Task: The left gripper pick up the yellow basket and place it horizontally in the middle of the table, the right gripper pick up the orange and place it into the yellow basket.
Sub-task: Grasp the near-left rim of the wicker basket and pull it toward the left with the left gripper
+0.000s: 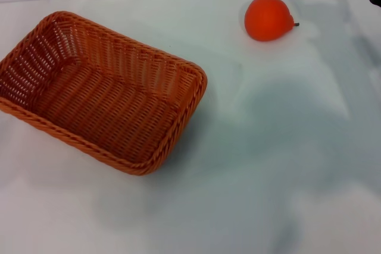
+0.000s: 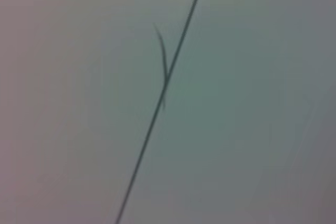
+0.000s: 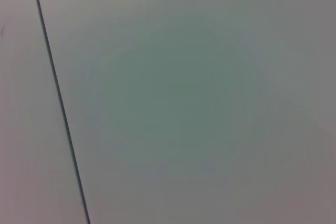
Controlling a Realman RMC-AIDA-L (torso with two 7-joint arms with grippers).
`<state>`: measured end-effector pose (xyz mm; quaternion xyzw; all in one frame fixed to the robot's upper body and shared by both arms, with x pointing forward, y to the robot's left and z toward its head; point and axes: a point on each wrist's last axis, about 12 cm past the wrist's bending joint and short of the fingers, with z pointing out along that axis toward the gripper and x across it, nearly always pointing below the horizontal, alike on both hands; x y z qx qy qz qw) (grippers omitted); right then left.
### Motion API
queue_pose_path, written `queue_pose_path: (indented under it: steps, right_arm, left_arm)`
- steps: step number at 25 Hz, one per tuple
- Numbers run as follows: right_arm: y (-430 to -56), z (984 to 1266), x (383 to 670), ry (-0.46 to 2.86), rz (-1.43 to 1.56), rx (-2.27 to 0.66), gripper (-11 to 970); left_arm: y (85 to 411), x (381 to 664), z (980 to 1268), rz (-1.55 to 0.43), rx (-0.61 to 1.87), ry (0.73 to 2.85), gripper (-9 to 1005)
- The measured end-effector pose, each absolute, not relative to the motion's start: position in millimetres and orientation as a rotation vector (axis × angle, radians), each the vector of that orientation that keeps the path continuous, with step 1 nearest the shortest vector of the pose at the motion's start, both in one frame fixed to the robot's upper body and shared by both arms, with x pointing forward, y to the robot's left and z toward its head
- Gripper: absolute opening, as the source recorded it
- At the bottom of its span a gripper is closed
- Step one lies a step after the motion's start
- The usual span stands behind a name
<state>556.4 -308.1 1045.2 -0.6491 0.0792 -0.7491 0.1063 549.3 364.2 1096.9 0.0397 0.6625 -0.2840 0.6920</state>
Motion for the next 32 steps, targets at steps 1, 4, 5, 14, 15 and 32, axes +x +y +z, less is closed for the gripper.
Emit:
queue_pose_path:
  steps: [1,4,5,14,15,32]
  right_arm:
    - [-307,1045,558,0.232,-2.202,-1.915,946]
    - [-302,1047,561,0.217,-2.192,-1.911,946]
    - [-301,1047,562,0.214,-2.188,-1.909,946]
    - [-295,1048,565,0.233,-2.154,-1.885,946]
    - [-295,1047,564,0.244,-2.147,-1.881,946]
    - [-294,1039,558,0.295,-2.098,-1.902,945]
  left_arm:
    - [365,553,1102,-0.648,0.118,1.507,665]
    - [371,567,1122,-0.667,0.23,1.603,688]
    - [372,574,1130,-0.669,0.269,1.641,695]
    - [365,625,1175,-0.524,0.606,2.084,791]
    - [360,631,1176,-0.49,0.645,2.153,792]
    - [320,656,1168,-0.302,0.838,2.459,799]
